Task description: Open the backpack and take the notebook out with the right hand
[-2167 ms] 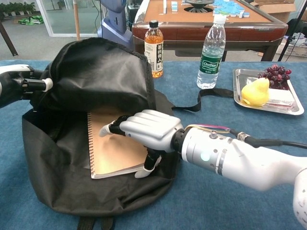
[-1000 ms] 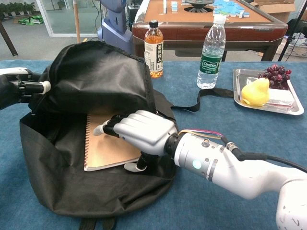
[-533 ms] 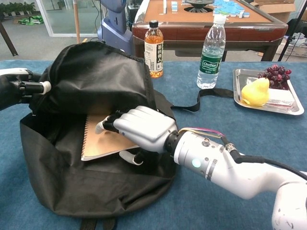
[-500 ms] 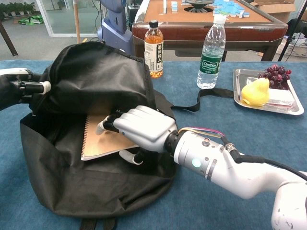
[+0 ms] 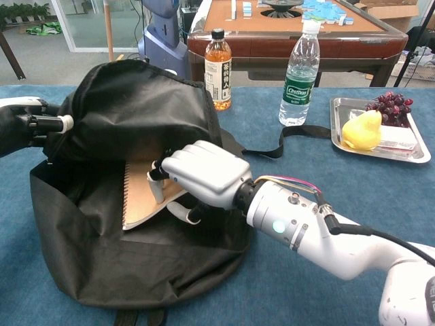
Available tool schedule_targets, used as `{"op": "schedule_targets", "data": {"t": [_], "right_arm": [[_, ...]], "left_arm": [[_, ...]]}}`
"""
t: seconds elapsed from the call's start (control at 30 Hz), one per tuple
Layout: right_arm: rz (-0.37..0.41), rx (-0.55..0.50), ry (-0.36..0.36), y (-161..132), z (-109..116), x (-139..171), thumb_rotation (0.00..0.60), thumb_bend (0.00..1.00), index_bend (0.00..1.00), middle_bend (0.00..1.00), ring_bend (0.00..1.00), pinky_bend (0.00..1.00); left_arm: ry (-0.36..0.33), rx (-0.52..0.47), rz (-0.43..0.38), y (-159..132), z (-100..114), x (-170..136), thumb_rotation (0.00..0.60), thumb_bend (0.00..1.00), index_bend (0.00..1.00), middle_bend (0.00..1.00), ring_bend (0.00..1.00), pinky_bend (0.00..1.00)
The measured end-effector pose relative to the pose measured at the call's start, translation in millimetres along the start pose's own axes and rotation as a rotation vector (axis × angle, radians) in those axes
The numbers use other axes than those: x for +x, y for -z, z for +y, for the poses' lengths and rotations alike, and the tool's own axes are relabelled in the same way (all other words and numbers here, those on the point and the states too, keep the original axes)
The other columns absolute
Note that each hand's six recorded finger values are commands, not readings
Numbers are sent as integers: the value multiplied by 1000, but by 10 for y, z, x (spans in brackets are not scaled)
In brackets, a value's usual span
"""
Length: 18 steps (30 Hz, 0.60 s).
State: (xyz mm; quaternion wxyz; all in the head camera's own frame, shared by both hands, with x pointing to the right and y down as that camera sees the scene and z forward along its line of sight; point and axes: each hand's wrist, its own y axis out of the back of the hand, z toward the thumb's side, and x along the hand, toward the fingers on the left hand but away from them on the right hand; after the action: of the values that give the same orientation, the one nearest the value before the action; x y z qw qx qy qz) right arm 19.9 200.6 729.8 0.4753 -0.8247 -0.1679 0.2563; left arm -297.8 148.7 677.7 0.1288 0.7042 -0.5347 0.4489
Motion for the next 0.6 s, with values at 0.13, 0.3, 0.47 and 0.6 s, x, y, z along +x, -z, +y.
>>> {"op": "schedule_targets", "data": {"t": [0.13, 0.3, 0.47, 0.6], "right_arm": [[1, -9, 33, 11, 65, 0, 600, 541, 735, 400, 277, 200], [11, -26, 85, 24, 204, 22, 600, 569, 798, 448, 333, 245], [33, -48, 138, 29, 388, 100, 600, 572, 845, 505, 411, 335], [51, -63, 169, 42, 528, 198, 600, 573, 860, 536, 455, 389]], "left_arm": [[1, -2, 0, -9, 2, 10, 600, 674, 509, 219, 177, 248], [-2, -1, -4, -33, 19, 21, 600, 673, 508, 218, 177, 248], [-2, -1, -3, -40, 26, 20, 600, 673, 508, 218, 177, 249], [-4, 0, 0, -35, 35, 20, 600, 673, 506, 218, 177, 249]]}}
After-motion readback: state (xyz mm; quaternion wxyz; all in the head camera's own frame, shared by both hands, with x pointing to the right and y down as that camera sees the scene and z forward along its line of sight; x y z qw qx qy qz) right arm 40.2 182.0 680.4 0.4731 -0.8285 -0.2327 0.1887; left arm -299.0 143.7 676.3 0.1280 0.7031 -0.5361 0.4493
